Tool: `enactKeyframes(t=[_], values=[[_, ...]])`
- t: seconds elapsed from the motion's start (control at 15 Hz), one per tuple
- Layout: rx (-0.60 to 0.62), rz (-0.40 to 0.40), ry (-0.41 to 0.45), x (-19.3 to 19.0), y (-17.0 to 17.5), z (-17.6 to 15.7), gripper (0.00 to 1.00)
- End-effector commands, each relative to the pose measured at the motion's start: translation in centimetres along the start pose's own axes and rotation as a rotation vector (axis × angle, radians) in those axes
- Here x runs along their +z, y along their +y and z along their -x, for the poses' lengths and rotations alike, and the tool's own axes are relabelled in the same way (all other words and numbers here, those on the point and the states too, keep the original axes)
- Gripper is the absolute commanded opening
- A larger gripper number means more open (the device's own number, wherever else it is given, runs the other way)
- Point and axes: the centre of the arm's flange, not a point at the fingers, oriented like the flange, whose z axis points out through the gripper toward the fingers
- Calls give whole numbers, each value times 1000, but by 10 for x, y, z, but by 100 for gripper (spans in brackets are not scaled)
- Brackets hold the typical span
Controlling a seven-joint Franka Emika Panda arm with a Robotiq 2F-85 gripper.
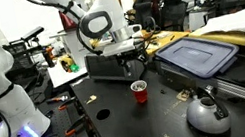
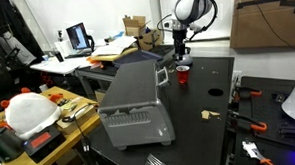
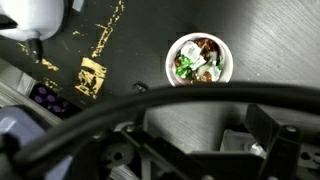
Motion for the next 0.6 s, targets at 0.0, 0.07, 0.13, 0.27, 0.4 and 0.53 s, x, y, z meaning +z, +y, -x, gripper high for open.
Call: enactKeyframes(t=[0.0,0.07,0.13,0.27,0.4,0.53], values=[[47,-41,10,-35,35,15,100],[64,-72,15,-39,42,21,100],[77,-116,19,-43,51,30,100],[93,-220,29,-48,63,45,100],[106,-330,46,-50,72,60,100],[123,-413,57,-53,78,75,100]])
